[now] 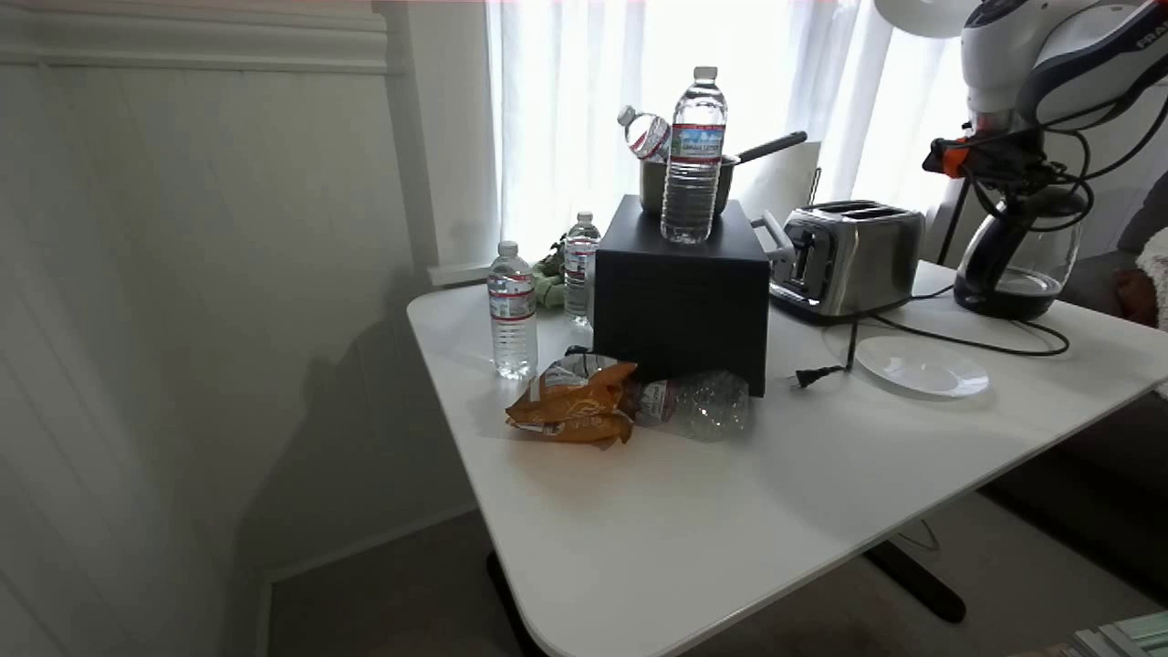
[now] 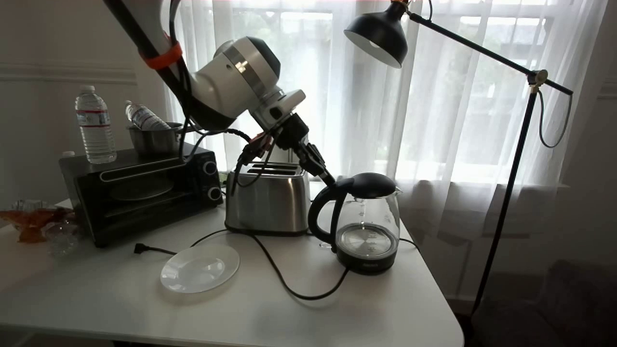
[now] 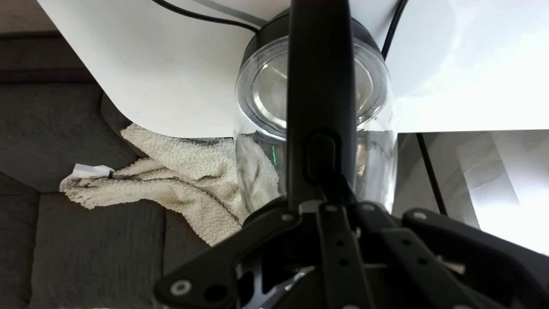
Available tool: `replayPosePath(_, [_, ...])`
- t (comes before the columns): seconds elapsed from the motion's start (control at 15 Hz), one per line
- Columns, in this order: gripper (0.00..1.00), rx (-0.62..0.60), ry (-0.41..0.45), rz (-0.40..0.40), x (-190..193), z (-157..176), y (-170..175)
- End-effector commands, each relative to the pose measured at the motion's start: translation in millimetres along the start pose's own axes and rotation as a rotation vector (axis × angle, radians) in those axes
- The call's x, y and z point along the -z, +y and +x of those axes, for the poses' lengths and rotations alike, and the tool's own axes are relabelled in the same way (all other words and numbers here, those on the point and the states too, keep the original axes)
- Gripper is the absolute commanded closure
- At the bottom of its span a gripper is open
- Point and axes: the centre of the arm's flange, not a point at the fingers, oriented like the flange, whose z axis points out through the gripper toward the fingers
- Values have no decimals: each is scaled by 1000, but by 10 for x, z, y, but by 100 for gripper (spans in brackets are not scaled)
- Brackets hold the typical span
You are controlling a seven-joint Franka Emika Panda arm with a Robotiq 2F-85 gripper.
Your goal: Press the lid ejecting button of the electric kettle
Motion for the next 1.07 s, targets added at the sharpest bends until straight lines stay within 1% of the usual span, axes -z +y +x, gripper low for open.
replayPosePath(0.0, [98, -31, -51, -45, -553, -415, 303])
replayPosePath(0.2, [98, -43, -51, -23, -550, -397, 335])
replayPosePath(0.53, [98, -42, -53, 12, -295, -116, 350])
replayPosePath(0.8, [98, -35, -37, 0, -180, 79, 368])
replayPosePath(1.0, [98, -27, -34, -5, -129, 152, 376])
